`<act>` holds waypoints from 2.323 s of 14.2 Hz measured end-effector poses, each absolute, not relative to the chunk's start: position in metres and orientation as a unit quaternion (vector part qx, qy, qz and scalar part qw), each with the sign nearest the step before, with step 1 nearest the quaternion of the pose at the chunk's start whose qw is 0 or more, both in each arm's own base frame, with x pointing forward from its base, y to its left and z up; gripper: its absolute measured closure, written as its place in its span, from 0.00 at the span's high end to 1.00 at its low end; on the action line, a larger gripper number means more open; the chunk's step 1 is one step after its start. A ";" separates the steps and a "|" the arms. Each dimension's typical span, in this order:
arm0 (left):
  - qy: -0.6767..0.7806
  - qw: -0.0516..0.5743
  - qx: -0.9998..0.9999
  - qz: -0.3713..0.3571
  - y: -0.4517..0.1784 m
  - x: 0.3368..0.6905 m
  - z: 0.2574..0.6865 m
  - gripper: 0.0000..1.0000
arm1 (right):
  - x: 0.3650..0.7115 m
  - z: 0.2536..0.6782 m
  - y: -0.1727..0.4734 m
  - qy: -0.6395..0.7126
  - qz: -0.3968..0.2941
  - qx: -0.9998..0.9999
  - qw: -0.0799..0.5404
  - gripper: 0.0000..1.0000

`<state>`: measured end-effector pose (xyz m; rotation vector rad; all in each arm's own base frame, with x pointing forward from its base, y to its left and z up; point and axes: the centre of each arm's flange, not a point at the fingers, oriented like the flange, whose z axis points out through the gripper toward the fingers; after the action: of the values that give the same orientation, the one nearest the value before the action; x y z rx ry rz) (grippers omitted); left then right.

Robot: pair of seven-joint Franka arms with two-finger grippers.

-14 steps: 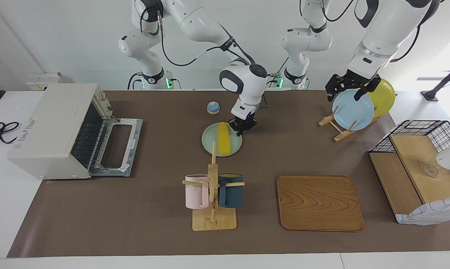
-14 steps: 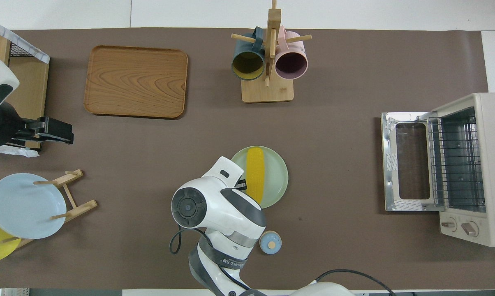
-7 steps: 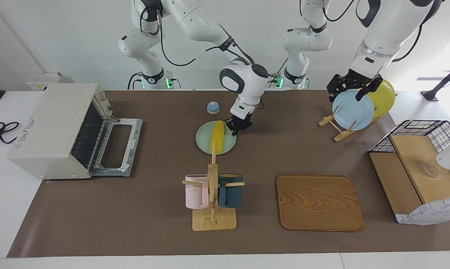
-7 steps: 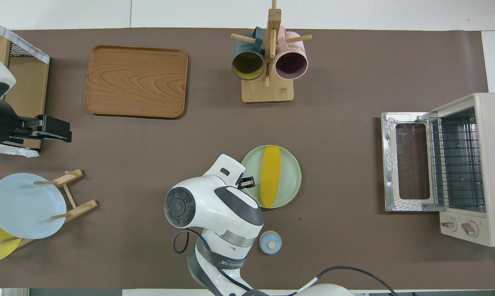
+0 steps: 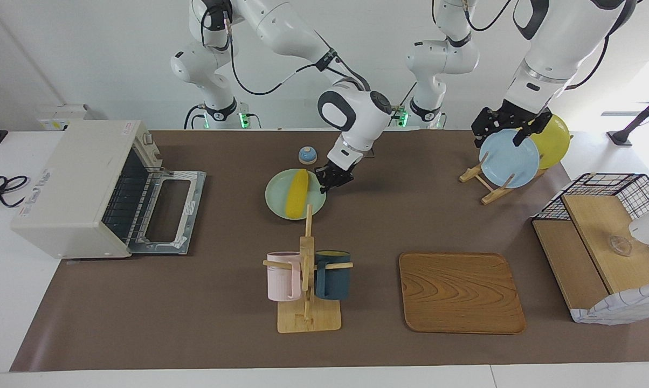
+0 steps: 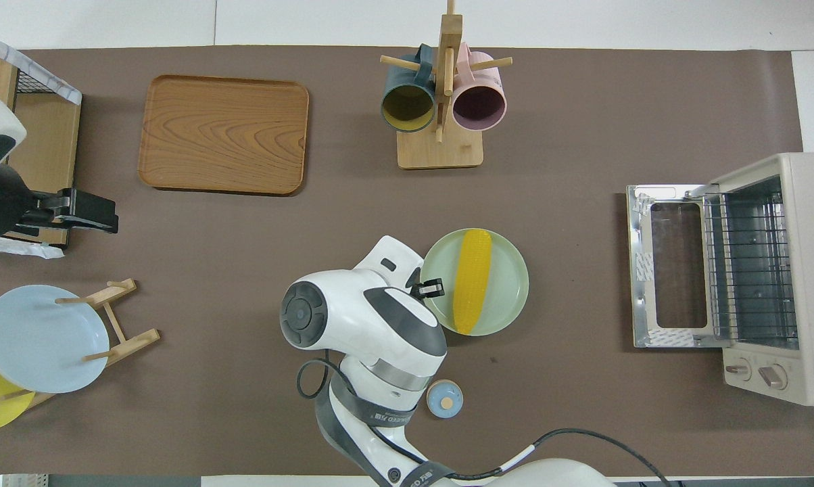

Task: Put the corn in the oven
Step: 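Carry the plate with corn toward the open oven with the right gripper, then slide the plate into the oven with the right gripper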

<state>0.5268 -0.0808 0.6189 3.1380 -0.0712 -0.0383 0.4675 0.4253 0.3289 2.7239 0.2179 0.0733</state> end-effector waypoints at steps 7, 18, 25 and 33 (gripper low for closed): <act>-0.022 0.001 1.000 -0.012 -0.080 0.527 0.619 1.00 | 0.505 0.385 0.282 0.108 -0.010 0.976 0.191 0.03; -0.022 0.001 1.000 -0.013 -0.080 0.527 0.619 1.00 | 0.503 0.396 0.110 0.172 -0.020 0.970 0.169 0.03; -0.022 0.001 1.000 -0.013 -0.080 0.527 0.619 1.00 | 0.506 0.381 0.055 0.157 -0.031 0.972 0.169 0.03; -0.022 0.001 1.000 -0.013 -0.080 0.527 0.619 1.00 | 0.501 0.375 0.015 0.147 -0.038 0.975 0.164 0.03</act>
<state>0.5267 -0.0804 0.6188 3.1381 -0.0703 -0.0401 0.5008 0.0153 0.3747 2.7789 0.4193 -0.1097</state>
